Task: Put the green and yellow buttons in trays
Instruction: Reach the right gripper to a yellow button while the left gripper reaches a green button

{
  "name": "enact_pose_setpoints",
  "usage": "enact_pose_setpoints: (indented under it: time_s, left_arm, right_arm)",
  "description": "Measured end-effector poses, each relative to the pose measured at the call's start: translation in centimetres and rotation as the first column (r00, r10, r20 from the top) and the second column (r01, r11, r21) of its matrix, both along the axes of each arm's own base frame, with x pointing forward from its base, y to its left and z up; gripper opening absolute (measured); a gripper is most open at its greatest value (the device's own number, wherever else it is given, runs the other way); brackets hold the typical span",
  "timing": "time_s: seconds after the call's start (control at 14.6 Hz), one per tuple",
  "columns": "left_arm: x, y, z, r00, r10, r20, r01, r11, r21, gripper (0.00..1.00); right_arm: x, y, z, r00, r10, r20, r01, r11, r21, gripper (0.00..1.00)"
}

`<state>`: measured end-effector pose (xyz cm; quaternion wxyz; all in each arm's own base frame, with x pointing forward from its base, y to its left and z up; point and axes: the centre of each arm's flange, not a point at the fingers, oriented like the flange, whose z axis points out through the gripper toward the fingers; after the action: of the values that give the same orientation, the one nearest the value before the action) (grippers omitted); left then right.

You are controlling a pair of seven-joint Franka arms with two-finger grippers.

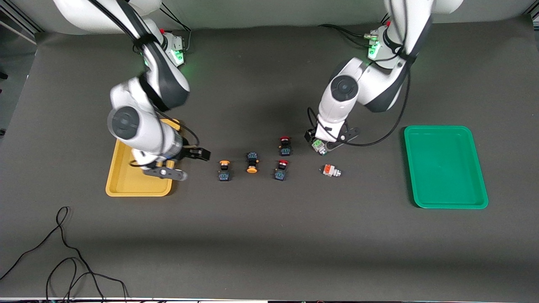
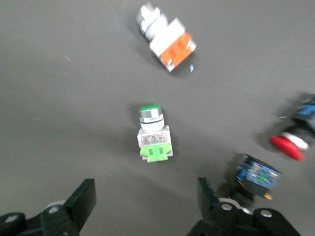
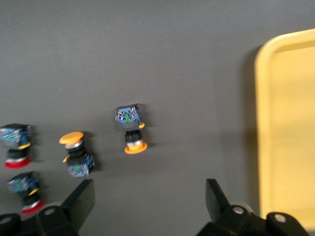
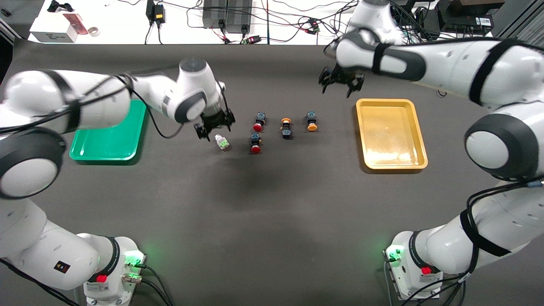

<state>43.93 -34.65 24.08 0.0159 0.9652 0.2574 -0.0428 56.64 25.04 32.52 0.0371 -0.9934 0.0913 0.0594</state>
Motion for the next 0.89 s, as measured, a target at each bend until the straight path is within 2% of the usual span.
enact_pose_setpoints:
  time_s: [0.21, 0.55, 0.62, 0.76, 0.82, 0.89]
  left_arm:
    - [-0.3, -0.3, -3.3, 1.0, 0.004, -0.015, -0.004, 1.0, -0.003, 0.93]
    - [-0.3, -0.3, -4.7, 1.0, 0.011, -0.012, -0.011, 1.0, -0.011, 0.89]
    - [-0.2, -0.2, -4.8, 1.0, 0.013, -0.012, -0.013, 1.0, -0.01, 0.85]
    - [0.1, 0.0, -4.9, 1.0, 0.018, -0.012, -0.018, 1.0, -0.007, 0.6]
    - [0.3, 0.2, -5.0, 1.0, 0.022, -0.011, -0.022, 1.0, -0.005, 0.55]
    - [0.6, 0.4, -5.0, 1.0, 0.028, -0.008, -0.028, 1.0, -0.005, 0.55]
  right_arm:
    - [-0.6, 2.5, -5.8, 1.0, 0.018, 0.025, -0.018, 1.0, 0.011, 1.0]
    - [-0.9, 3.9, -13.9, 0.999, 0.02, 0.05, -0.021, 1.0, 0.022, 0.98]
    - [-1.0, 4.0, -14.8, 0.999, 0.022, 0.05, -0.023, 1.0, 0.02, 0.98]
    - [-0.9, 4.2, -15.3, 0.999, 0.023, 0.047, -0.024, 1.0, 0.019, 0.87]
    - [-0.8, 4.2, -15.3, 0.998, 0.023, 0.05, -0.024, 1.0, 0.019, 0.87]
    - [-0.7, 4.2, -15.3, 0.998, 0.027, 0.056, -0.028, 0.999, 0.018, 0.82]
